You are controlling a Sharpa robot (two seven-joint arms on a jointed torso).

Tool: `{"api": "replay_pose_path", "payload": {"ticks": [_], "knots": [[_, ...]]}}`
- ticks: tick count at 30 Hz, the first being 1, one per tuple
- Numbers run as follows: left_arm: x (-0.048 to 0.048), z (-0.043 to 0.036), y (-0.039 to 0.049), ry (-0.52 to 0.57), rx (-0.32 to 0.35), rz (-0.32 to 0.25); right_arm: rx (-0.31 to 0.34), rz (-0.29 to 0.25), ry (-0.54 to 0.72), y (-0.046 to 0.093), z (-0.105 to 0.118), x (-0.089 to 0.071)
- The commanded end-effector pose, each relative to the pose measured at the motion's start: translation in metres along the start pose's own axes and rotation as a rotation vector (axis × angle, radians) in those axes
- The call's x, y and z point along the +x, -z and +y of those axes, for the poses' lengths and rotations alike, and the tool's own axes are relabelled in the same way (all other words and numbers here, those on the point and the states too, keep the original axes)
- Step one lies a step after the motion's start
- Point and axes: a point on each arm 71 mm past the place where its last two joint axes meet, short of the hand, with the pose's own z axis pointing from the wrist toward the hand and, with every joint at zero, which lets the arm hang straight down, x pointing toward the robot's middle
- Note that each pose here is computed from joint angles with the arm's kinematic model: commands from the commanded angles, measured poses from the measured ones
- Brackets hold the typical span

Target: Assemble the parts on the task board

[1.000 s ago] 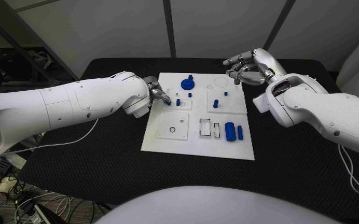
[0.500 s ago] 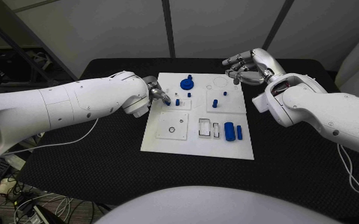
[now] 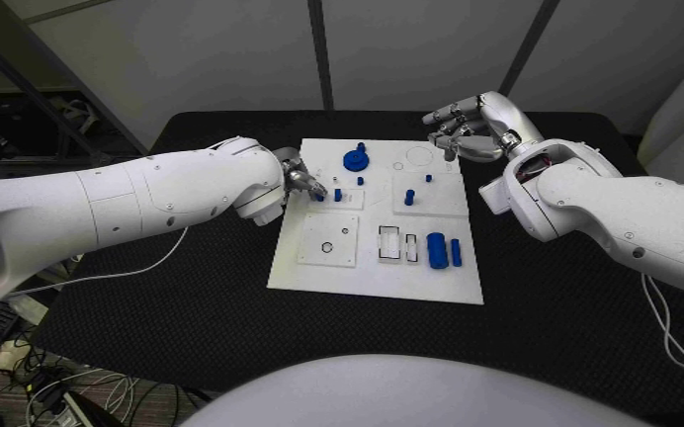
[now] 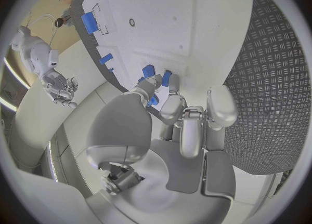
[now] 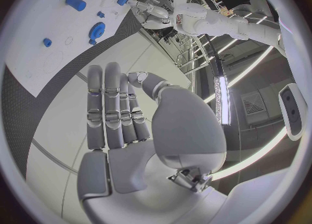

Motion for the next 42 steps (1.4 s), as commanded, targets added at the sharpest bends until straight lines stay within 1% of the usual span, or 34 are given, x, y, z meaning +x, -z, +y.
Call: {"api": "replay_pose_path", "payload": {"ticks": [1, 18, 28, 32, 37, 42], "knots": [[0.0074, -0.0024, 0.0004, -0.022, 0.004, 0.045, -0.011, -0.002, 0.002, -0.001, 0.002, -0.001], [0.0037, -0.0006, -0.0019, -0.014, -0.002, 0.024, -0.011, -0.003, 0.003, -0.001, 0.002, -0.001], [-0.0018, 0.0028, -0.0005, -0.001, 0.008, -0.007, -0.011, 0.001, 0.002, -0.001, 0.001, -0.001], [-0.0037, 0.004, 0.0004, -0.001, 0.01, -0.011, -0.01, 0.001, 0.003, -0.001, 0.001, -0.001], [-0.0054, 0.0036, 0.0014, 0.0, 0.012, -0.011, -0.01, 0.001, 0.003, 0.0, 0.001, -0.001], [-0.01, 0.0014, 0.0029, 0.008, 0.02, -0.019, -0.01, 0.0, 0.003, 0.0, 0.001, -0.001]]}}
